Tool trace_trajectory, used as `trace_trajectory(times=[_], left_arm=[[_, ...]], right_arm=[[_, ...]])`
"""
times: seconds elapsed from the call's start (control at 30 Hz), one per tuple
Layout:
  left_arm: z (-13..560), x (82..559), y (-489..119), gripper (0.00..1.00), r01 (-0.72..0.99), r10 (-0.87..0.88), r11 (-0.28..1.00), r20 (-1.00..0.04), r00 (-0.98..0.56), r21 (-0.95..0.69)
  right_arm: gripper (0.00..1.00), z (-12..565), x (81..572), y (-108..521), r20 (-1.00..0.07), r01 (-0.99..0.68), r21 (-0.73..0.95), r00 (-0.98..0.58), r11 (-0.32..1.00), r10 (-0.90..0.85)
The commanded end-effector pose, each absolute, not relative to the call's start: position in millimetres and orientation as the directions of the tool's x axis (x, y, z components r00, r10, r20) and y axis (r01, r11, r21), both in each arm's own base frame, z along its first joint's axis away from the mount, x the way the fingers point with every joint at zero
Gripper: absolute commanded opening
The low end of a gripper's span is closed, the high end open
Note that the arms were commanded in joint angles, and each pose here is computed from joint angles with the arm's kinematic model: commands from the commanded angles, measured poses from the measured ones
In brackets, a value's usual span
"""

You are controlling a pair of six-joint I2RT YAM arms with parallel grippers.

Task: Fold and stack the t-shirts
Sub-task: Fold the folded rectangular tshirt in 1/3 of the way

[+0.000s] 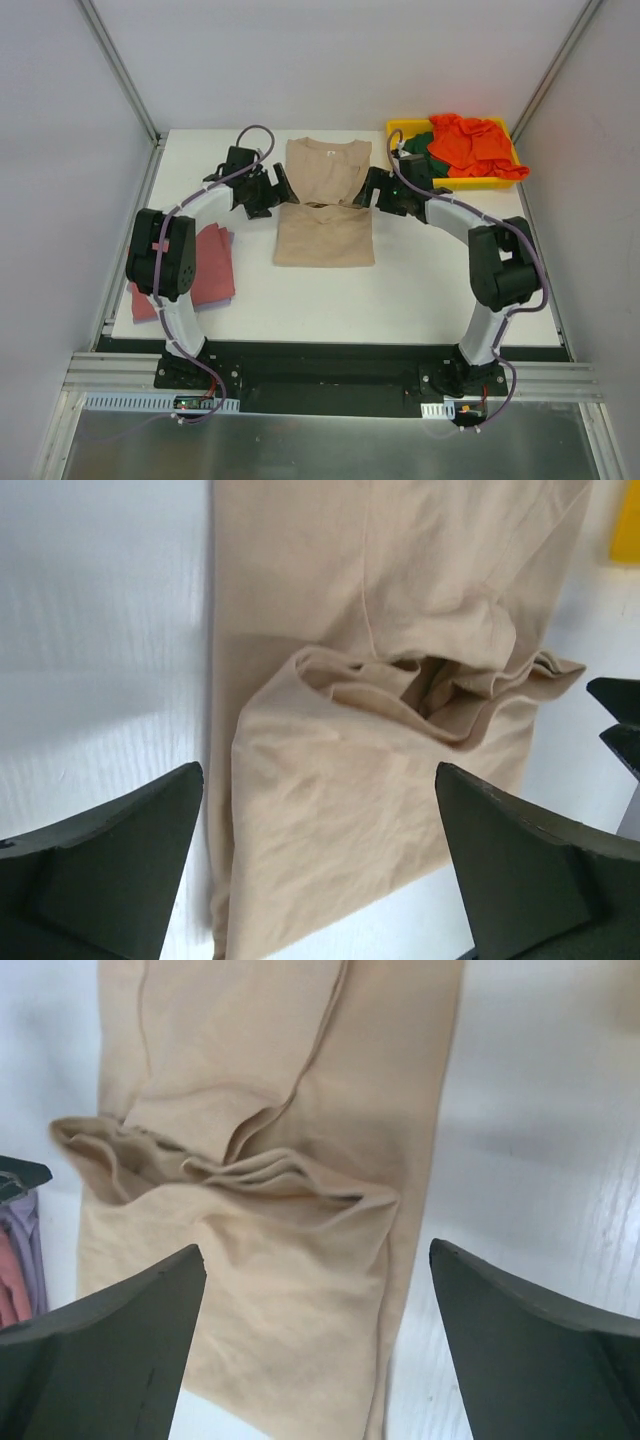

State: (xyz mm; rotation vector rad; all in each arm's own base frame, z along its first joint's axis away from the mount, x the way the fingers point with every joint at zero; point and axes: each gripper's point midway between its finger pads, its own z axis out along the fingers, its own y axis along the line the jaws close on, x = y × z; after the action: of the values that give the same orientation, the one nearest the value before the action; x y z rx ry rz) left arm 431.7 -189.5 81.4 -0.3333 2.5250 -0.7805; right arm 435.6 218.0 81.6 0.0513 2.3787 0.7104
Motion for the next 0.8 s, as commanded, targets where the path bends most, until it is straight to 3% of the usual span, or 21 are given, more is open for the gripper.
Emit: trace_trajectory(times=[0.0,0.17,0.4,0.53,0.77], left_arm=[[132.5,408.0,-178.9,0.99,-0.027,-0.370,0.796,-0.451,-0.812,-0.604],[116.3,347.1,-165.8,0.99,-0.081,-0.395,0.792,-0.406,-0.824,-0.605],[80.9,277.2,-157.7,0.99,-0.148,-0.408,0.786,-0.323,-0.854,-0.601],[74.7,269.3,-151.3,0.99,-0.175,-0.427,0.791,-0.326,-0.843,-0.586],[66.9,270.2,-149.8,0.99,-0.189,-0.423,0.801,-0.313,-0.850,-0.568]], right_arm=[[0.96,137.4,409.9,225.5,-0.689,-0.280,0.457,-0.712,0.844,0.136],[0.96,131.6,350.7,232.7,-0.686,-0.338,0.405,-0.727,0.850,0.038],[0.96,131.9,311.6,331.5,-0.620,-0.497,0.581,-0.783,0.644,-0.045],[0.96,117.6,338.0,366.2,-0.578,-0.477,0.623,-0.815,0.620,-0.046],[0.96,113.5,438.2,379.2,-0.641,-0.446,0.526,-0.767,0.724,-0.006]])
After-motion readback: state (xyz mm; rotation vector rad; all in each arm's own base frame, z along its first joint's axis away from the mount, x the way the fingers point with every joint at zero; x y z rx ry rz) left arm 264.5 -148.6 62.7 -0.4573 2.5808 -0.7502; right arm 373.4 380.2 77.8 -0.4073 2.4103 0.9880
